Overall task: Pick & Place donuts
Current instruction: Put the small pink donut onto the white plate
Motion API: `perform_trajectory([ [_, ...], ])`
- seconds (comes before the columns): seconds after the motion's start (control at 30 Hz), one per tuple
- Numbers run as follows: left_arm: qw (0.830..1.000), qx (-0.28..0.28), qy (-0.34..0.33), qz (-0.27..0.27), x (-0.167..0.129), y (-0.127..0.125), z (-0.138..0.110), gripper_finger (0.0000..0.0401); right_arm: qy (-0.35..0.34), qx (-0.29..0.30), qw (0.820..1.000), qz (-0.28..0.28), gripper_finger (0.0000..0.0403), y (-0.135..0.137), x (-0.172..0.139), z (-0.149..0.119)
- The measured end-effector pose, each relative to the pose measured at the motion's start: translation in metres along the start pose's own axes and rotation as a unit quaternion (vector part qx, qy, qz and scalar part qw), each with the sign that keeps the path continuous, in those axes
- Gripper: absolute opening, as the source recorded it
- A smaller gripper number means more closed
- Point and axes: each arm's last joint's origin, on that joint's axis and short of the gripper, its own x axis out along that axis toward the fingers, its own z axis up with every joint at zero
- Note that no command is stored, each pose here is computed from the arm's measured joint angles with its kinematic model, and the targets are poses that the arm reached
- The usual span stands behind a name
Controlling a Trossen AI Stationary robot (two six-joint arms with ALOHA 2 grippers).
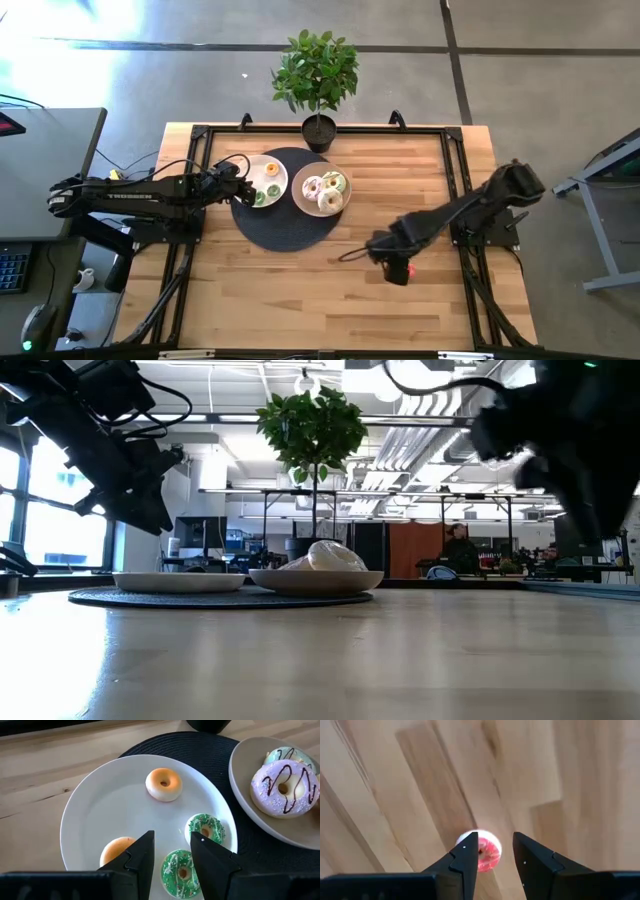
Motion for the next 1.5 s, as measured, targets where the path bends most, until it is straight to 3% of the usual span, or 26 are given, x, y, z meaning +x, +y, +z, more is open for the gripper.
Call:
perform_trajectory([
  [0.2,1.0,-0.004,0.001,-0.001,0.0,0.0,0.0,0.0127,0.042,0.013,0.999,0.006,0.0119,-0.011,0.031,-0.038],
  [0.4,1.0,-0.004,0.001,-0.001,0.0,0.0,0.0,0.0127,0.058,0.005,0.997,0.047,0.0119,-0.012,0.058,-0.054],
  [0.63,1.0,-0.019,-0.001,-0.002,0.0,0.0,0.0,0.0127,0.093,0.014,0.995,0.027,0.0119,-0.014,0.047,-0.056],
  [0.87,0.999,-0.027,-0.011,-0.013,0.0,-0.003,0.003,0.0127,0.022,0.008,0.999,0.029,0.0119,-0.008,0.029,-0.047],
  [1.23,0.999,-0.027,-0.003,-0.02,0.0,-0.003,0.002,0.0127,-0.011,0.026,0.999,0.04,0.0119,-0.02,0.061,-0.054],
  [1.5,0.999,-0.027,-0.003,-0.021,0.0,-0.003,0.002,0.0127,-0.025,0.056,0.997,0.04,0.0113,-0.022,0.065,-0.054],
])
